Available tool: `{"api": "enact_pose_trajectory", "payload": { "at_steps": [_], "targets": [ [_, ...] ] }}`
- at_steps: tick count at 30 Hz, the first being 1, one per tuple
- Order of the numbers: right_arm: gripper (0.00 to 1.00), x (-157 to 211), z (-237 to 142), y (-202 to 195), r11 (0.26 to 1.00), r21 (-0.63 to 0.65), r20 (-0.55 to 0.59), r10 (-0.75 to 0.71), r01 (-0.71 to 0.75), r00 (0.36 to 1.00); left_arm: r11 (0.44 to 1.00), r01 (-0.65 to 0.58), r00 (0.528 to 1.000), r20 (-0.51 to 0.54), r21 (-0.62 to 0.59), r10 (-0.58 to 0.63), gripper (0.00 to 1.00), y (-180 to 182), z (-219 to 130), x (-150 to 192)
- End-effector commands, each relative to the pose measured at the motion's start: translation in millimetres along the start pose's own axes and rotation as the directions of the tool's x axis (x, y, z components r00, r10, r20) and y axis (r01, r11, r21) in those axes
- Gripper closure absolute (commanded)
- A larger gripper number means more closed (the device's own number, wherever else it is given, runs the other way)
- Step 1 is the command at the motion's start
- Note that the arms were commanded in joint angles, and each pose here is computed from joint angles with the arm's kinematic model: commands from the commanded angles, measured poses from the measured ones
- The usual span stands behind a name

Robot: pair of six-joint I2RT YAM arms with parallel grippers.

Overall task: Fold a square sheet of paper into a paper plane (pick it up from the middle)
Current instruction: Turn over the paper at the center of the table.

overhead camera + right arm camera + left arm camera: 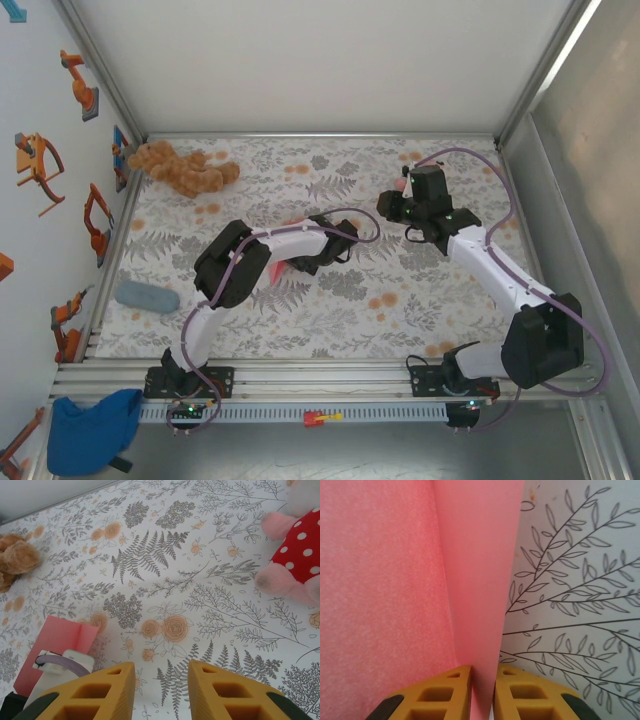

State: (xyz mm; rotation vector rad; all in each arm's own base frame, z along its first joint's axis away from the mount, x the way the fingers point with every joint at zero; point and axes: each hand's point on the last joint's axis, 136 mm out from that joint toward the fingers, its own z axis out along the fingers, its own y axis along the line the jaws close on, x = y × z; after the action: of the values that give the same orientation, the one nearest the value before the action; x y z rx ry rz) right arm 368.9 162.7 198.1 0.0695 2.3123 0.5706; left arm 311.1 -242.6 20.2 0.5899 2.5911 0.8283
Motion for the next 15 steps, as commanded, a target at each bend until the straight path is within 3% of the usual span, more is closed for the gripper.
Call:
{"api": "enact_pose_trajectory", "payload": {
  "at_steps": [1, 7, 15],
  "targets": [
    [0.67, 2, -1, -6, 1.0, 0.023, -0.004, 0.02, -0.02, 1.0, 0.999, 0.024, 1.0, 0.005, 0.047, -0.024, 0.8, -12, -5, -5],
    [0.68, -1, -3, -12, 0.998, 0.046, 0.012, 0.041, -0.042, 0.999, 0.984, 0.084, 0.995, 0.035, 0.16, -0.09, 0.72, -23, -30, -12],
    [0.67, 0, -2, -19, 0.995, 0.071, 0.015, 0.072, -0.072, 0.997, 0.907, 0.222, 0.969, 0.019, 0.357, -0.245, 0.59, -40, -63, -16]
  ]
}}
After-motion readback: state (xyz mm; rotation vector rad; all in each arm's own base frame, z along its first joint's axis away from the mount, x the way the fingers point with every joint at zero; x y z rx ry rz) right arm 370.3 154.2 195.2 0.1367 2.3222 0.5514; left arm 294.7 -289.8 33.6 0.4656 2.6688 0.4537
